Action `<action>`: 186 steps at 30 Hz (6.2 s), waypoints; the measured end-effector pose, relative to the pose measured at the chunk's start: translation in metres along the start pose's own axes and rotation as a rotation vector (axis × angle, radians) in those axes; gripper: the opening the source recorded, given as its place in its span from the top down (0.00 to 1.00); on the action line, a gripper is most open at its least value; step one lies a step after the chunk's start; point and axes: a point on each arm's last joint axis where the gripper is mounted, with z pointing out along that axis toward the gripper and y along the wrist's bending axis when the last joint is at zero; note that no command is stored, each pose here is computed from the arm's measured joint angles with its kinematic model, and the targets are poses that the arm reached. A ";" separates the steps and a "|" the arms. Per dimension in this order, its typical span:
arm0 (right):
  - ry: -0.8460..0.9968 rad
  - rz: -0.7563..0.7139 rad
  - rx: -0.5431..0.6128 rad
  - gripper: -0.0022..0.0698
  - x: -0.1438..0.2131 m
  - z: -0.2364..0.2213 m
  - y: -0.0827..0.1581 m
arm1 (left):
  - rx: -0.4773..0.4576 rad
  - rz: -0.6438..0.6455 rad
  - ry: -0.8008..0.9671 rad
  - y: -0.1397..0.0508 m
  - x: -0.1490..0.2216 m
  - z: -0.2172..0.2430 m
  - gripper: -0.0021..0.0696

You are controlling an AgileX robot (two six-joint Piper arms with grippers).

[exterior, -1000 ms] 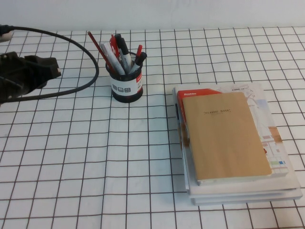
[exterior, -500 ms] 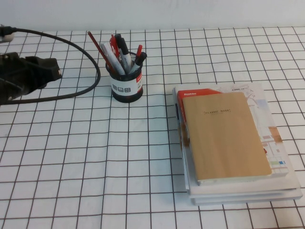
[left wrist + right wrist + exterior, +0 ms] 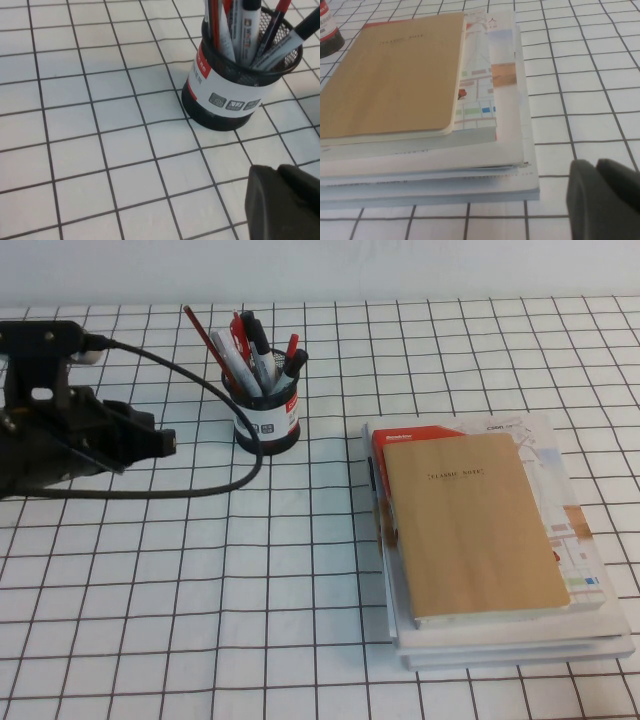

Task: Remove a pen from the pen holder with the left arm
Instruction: 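Take a marker out of the pen holder and lay it on the table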

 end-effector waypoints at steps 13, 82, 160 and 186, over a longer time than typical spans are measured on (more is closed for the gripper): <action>0.000 0.000 0.000 0.99 0.000 0.000 0.000 | -0.116 -0.065 -0.273 -0.016 -0.004 0.004 0.97; 0.000 0.000 0.000 0.99 0.000 0.000 0.000 | 0.048 -0.306 -0.606 0.010 -0.030 0.166 0.96; 0.000 0.000 0.000 0.99 0.000 0.000 0.000 | 0.105 0.148 0.794 -0.095 -0.039 0.145 0.97; 0.000 0.000 0.000 0.99 0.000 0.000 0.000 | 0.141 0.197 0.769 -0.095 -0.020 0.176 0.54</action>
